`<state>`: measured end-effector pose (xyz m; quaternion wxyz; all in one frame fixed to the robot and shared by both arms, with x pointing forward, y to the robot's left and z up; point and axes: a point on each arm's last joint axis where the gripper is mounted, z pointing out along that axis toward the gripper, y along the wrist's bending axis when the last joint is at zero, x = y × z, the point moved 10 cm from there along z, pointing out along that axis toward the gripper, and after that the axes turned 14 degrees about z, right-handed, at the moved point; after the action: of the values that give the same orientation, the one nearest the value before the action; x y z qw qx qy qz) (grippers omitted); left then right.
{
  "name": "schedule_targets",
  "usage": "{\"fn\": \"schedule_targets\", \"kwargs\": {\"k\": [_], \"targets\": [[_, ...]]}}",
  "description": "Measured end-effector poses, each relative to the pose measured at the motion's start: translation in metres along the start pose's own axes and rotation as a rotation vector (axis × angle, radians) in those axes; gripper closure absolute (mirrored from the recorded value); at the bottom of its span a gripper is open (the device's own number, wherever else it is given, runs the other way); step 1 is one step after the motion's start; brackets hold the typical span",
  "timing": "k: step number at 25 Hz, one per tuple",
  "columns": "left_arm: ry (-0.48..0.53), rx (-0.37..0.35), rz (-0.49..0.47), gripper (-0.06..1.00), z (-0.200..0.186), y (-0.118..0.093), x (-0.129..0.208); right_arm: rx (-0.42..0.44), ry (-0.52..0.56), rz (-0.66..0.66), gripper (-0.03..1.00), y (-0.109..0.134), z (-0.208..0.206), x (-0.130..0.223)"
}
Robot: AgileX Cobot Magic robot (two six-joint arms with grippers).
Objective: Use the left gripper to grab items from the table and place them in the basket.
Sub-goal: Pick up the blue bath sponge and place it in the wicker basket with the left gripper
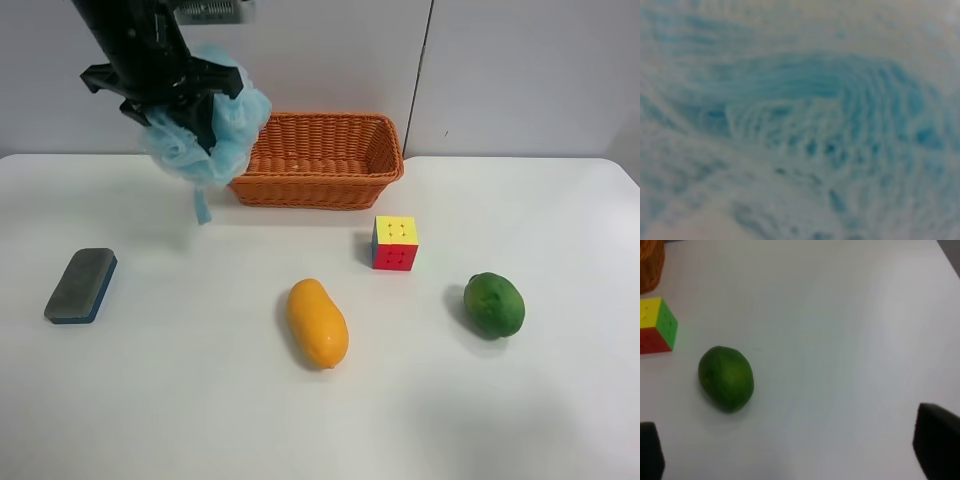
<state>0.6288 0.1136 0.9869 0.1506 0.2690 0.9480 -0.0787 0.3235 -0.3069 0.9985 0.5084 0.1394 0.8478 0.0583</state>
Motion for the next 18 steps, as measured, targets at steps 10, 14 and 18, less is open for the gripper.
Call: {"fn": "schedule_targets", "kwargs": {"k": [10, 14, 18], "targets": [[-0.178, 0.031, 0.035, 0.6, 0.028, 0.006, -0.097, 0.0, 0.0, 0.0, -0.02, 0.0, 0.0, 0.0], [-0.267, 0.045, 0.024, 0.62, 0.042, 0.007, -0.122, 0.0, 0.0, 0.0, -0.02, 0.0, 0.0, 0.0], [-0.311, 0.071, -0.001, 0.62, 0.074, 0.007, -0.135, 0.0, 0.0, 0.0, -0.02, 0.0, 0.0, 0.0]]}}
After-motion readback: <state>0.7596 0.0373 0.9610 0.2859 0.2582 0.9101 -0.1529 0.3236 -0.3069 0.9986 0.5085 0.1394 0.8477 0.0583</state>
